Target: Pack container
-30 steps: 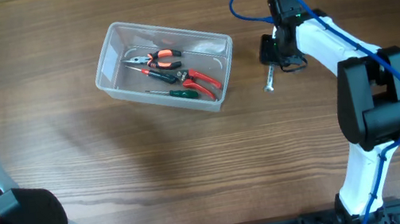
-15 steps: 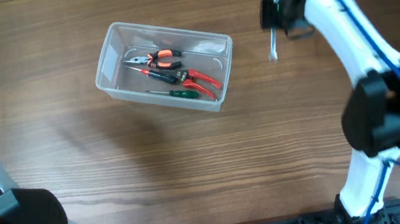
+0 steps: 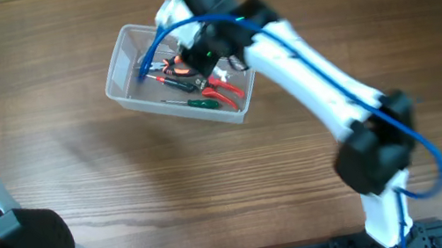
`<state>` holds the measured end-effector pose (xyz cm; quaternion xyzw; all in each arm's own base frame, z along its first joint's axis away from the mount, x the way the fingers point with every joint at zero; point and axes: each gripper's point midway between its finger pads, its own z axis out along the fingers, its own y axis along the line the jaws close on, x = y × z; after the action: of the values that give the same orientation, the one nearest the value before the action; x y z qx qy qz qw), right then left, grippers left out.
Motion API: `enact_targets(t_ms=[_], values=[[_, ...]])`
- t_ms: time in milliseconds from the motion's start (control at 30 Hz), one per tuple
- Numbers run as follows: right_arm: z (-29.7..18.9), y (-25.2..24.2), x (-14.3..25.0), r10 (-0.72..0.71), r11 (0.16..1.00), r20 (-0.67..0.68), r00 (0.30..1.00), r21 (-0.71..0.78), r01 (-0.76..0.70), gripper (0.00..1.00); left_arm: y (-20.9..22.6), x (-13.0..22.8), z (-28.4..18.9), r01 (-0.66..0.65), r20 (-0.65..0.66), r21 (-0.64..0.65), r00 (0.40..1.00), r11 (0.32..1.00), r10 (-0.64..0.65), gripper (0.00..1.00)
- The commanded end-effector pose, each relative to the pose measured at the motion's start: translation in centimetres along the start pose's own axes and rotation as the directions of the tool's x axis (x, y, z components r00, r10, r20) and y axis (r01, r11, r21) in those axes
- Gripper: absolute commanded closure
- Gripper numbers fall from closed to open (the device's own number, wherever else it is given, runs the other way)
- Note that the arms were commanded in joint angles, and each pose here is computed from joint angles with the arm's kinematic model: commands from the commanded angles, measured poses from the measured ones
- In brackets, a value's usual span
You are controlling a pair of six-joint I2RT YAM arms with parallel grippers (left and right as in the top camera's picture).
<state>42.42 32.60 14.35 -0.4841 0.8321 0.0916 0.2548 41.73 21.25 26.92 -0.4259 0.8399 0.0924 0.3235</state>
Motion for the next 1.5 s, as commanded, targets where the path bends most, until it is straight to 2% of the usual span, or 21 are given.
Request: enact_targets(t_ms=[0,100,167,267,300,333,433,500,533,567,700,767,833,933,1033,1100,1233,1367,1467], values=[[3.1,0.5,-0.3,-0.281,0.959,0.02,0.959,-0.021,0.282,0.96,0.3,-0.4,0.1,-0.003,0.01,-0.012,1.0,1.0,0.003,0.0],[5.0,0.4,-0.3,-0.379,0.925,0.037,0.925,-0.02,0.379,0.96,0.3,-0.4,0.1,-0.003,0.011,-0.013,1.0,1.0,0.003,0.0],[5.6,1.7,-0.4,-0.438,0.893,0.084,0.895,-0.076,0.444,0.96,0.3,-0.4,0.1,-0.003,0.011,-0.012,1.0,1.0,0.003,0.0],[6.2,2.5,-0.2,-0.439,0.885,0.111,0.891,-0.116,0.451,0.94,0.3,-0.4,0.1,-0.003,0.011,-0.013,1.0,1.0,0.003,0.0],[6.3,2.5,-0.2,-0.439,0.885,0.109,0.892,-0.118,0.45,0.87,0.3,-0.4,0.1,-0.003,0.011,-0.012,1.0,1.0,0.003,0.0],[6.4,2.6,-0.1,-0.433,0.888,0.108,0.895,-0.12,0.444,0.68,0.3,-0.4,0.1,-0.003,0.011,-0.013,1.0,1.0,0.003,0.0],[5.4,1.2,-0.9,-0.339,0.937,0.081,0.937,-0.058,0.344,0.62,0.3,-0.4,0.1,-0.003,0.011,-0.013,1.0,1.0,0.003,0.0],[2.1,-2.6,-2.3,-0.153,0.979,0.042,0.987,0.139,0.146,0.49,0.3,-0.4,0.1,-0.003,0.011,-0.012,1.0,1.0,0.003,0.0],[-0.4,-4.1,-3.2,-0.08,0.971,0.062,0.995,0.229,0.063,0.39,0.3,-0.4,0.1,-0.003,0.011,-0.013,1.0,1.0,0.003,0.0],[-2.4,-4.8,-3.9,-0.056,0.96,0.087,0.995,0.278,0.029,0.34,0.3,-0.4,0.1,-0.003,0.011,-0.013,1.0,1.0,0.003,0.0],[-12.5,-6.3,-6.4,-0.073,0.907,0.209,0.975,0.422,-0.023,0.29,0.3,-0.4,0.1,-0.003,0.01,-0.012,1.0,1.0,0.003,0.0],[-18.8,-7.5,-6.8,-0.076,0.851,0.274,0.959,0.519,-0.081,0.26,0.3,-0.4,0.1,-0.003,0.011,-0.013,1.0,1.0,0.003,0.0],[-24.0,-9.5,-5.9,-0.053,0.775,0.311,0.949,0.612,-0.157,0.23,0.3,-0.4,0.1,-0.003,0.011,-0.013,1.0,1.0,0.003,0.0],[-29.3,-13.2,-2.7,0.068,0.647,0.381,0.922,0.687,-0.331,0.13,0.3,-0.4,0.1,-0.003,0.011,-0.013,1.0,1.0,0.003,0.0],[-31.1,-15.8,0.7,0.212,0.571,0.454,0.865,0.661,-0.487,0.04,0.3,-0.4,0.1,-0.003,0.011,-0.013,1.0,1.0,0.003,0.0],[-30.2,-17.1,3.0,0.33,0.562,0.479,0.813,0.592,-0.577,0.0,0.3,-0.4,0.1,-0.003,0.011,-0.012,1.0,1.0,0.003,0.0],[-27.6,-16.3,2.9,0.36,0.663,0.448,0.818,0.494,-0.562,0.0,0.3,-0.4,0.1,-0.003,0.011,-0.013,1.0,1.0,0.003,0.0],[-25.0,-13.3,0.8,0.366,0.805,0.431,0.825,0.298,-0.513,0.0,0.3,-0.4,0.1,-0.003,0.011,-0.013,1.0,1.0,0.003,0.0],[-24.5,-12.6,1.4,0.424,0.794,0.414,0.806,0.257,-0.55,0.0,0.3,-0.4,0.1,-0.003,0.011,-0.013,1.0,1.0,0.003,0.0]])
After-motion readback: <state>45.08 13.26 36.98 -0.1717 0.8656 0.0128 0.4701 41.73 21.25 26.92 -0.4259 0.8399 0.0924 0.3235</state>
